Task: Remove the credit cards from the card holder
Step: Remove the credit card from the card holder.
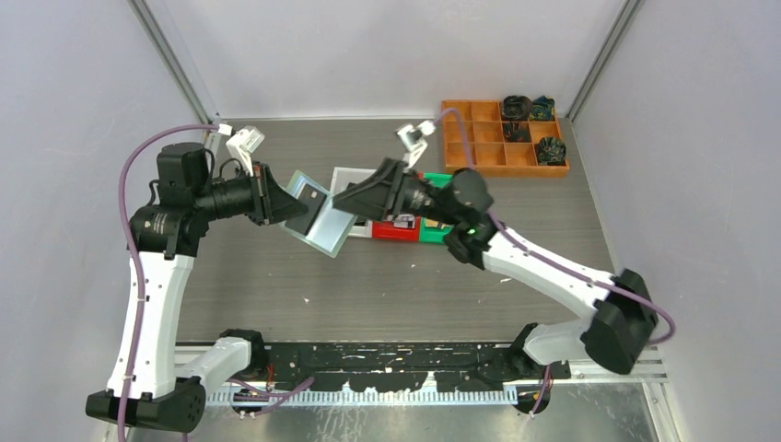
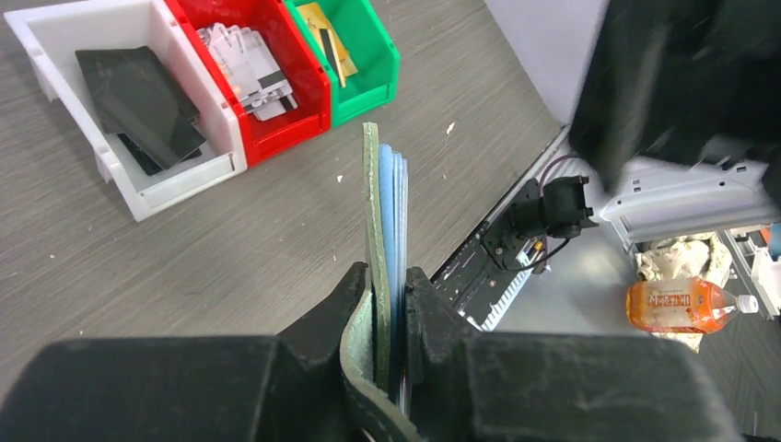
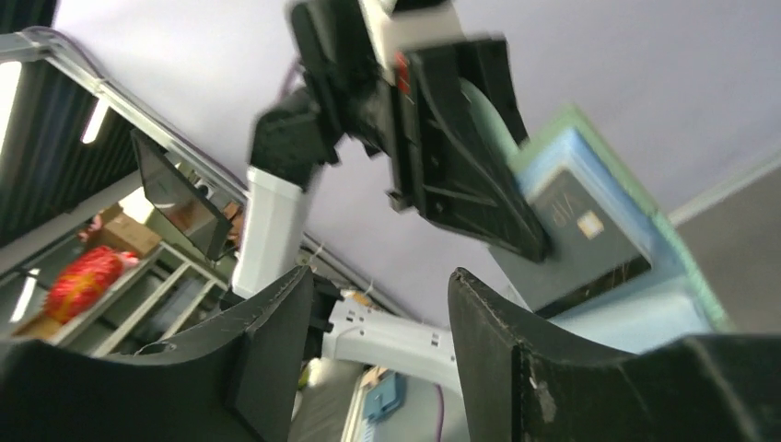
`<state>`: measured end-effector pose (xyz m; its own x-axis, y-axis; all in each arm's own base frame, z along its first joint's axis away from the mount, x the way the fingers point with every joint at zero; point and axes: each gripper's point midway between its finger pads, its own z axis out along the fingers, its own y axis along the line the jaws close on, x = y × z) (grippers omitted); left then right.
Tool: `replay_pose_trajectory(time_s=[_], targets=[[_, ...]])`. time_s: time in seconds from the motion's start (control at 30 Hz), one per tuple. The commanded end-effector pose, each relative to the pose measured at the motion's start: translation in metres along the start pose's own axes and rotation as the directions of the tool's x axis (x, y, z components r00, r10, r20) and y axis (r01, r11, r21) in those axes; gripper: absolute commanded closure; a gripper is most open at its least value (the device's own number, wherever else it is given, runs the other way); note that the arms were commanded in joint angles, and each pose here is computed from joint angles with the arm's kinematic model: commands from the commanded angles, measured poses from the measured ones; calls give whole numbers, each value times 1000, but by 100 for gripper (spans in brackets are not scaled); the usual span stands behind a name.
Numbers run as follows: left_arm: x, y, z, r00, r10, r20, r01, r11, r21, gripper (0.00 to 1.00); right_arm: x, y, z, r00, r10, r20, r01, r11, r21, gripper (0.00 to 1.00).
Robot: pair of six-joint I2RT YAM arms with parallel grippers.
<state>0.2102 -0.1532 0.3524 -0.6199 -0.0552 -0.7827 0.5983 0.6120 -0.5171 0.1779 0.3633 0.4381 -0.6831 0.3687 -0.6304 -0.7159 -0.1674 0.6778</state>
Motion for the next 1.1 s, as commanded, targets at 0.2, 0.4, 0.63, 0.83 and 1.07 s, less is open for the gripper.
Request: replay_pose_trajectory(time_s=[0.2, 0.4, 0.63, 0.83, 1.07], targets=[[-21, -22, -13, 997, 41, 57, -43, 999, 33, 100, 36, -46, 25, 977, 212, -25, -212, 977, 5, 46], [-24, -42, -16, 997, 20, 71, -29, 991, 128, 100, 40, -58, 28, 971, 238, -23, -238, 971, 10, 48], [-21, -64, -17, 998, -38, 55, 21, 960, 278, 97, 29, -41, 33, 970, 242, -3, -241, 966, -93, 48], [-19, -73, -18, 997, -74, 23, 62, 937, 343, 89, 20, -23, 31, 964, 265, 20, -256, 945, -204, 54], [-16, -80, -20, 994, -111, -9, 105, 908, 405, 71, 16, -14, 27, 966, 259, 31, -243, 939, -244, 58]])
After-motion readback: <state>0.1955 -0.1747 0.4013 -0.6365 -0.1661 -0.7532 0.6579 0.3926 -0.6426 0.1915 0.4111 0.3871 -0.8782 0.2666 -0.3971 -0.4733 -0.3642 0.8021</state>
